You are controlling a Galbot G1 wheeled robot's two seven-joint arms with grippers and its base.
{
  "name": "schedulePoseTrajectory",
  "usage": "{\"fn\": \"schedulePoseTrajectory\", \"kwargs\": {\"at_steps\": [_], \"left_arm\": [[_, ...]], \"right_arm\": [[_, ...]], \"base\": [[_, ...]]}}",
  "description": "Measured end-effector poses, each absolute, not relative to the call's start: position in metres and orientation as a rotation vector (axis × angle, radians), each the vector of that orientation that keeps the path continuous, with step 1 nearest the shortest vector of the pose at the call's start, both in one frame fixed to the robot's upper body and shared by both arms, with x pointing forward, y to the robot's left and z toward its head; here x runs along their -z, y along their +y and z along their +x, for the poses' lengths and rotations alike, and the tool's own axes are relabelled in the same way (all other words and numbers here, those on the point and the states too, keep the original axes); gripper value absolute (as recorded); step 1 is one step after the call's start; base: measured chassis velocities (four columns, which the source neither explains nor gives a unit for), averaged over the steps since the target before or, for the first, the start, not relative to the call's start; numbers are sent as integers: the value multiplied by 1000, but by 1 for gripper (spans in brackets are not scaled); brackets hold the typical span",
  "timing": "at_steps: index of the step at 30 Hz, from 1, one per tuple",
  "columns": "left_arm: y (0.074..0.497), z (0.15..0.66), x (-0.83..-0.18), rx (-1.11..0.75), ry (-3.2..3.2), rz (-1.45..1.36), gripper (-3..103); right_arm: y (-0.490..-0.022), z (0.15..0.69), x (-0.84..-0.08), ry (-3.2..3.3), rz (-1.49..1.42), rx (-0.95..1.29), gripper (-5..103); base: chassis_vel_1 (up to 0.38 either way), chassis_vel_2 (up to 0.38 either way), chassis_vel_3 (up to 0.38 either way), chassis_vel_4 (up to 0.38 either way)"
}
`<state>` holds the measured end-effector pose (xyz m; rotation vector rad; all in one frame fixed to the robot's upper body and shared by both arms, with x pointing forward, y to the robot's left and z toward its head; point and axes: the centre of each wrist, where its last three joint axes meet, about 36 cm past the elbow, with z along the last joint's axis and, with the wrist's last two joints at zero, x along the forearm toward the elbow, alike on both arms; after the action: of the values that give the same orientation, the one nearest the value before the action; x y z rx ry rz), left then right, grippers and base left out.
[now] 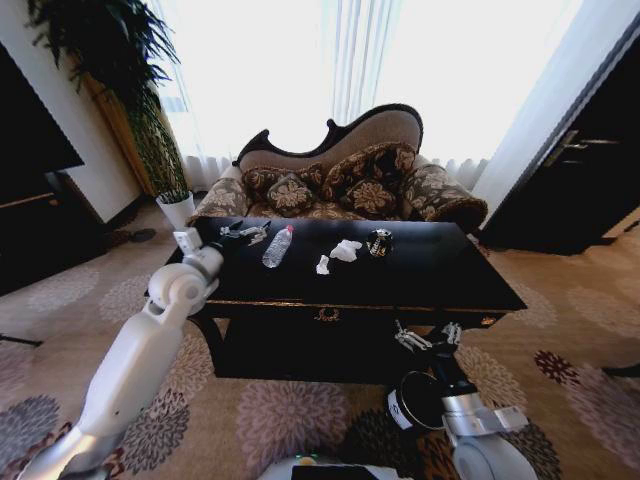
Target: Move to the front of the table and place the trash on the table into the trash bin.
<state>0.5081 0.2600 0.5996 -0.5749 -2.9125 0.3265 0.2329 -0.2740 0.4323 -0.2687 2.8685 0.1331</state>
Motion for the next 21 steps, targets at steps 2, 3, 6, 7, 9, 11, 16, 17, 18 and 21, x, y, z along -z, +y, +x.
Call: {"fn": "schedulePoseTrajectory", "kwargs": {"at_steps": [2, 3, 6, 7, 9, 11, 16, 17, 18, 21], "left_arm": [[254, 518, -599, -331, -2865, -583, 100], [251, 520, -599, -329, -2854, -586, 100], [236, 531, -595, -292, -2804, -580, 100], [232, 533, -593, -280, -2795, -575, 100], [226, 535, -591, -265, -2784, -566, 100], [216, 536, -587, -234, -2772, -548, 100], [204, 529, -582, -158, -2781, -500, 100], [203, 526, -581, -135, -2787, -486, 100], [202, 525, -580, -119, -2791, -477, 100], [202, 523, -580, -78, -2799, -452, 100]], "right_arm": [[-272, 233, -431, 2871, -277, -135, 100], [-271, 233, -430, 2871, -279, -135, 100], [-269, 233, -428, 2875, -287, -134, 100], [-269, 233, -428, 2877, -288, -134, 100], [-269, 233, -427, 2879, -288, -133, 100], [-270, 234, -424, 2885, -288, -132, 100], [-272, 235, -418, 2894, -286, -127, 100], [-272, 235, -416, 2896, -287, -127, 100], [-272, 236, -415, 2898, -290, -127, 100], [-270, 237, -412, 2900, -300, -127, 100]], "base": [[0, 0, 0, 0], [0, 0, 0, 0], [0, 0, 0, 0], [0, 0, 0, 0], [0, 0, 0, 0], [0, 0, 0, 0], [0, 0, 0, 0], [0, 0, 0, 0], [0, 0, 0, 0], [0, 0, 0, 0]]}}
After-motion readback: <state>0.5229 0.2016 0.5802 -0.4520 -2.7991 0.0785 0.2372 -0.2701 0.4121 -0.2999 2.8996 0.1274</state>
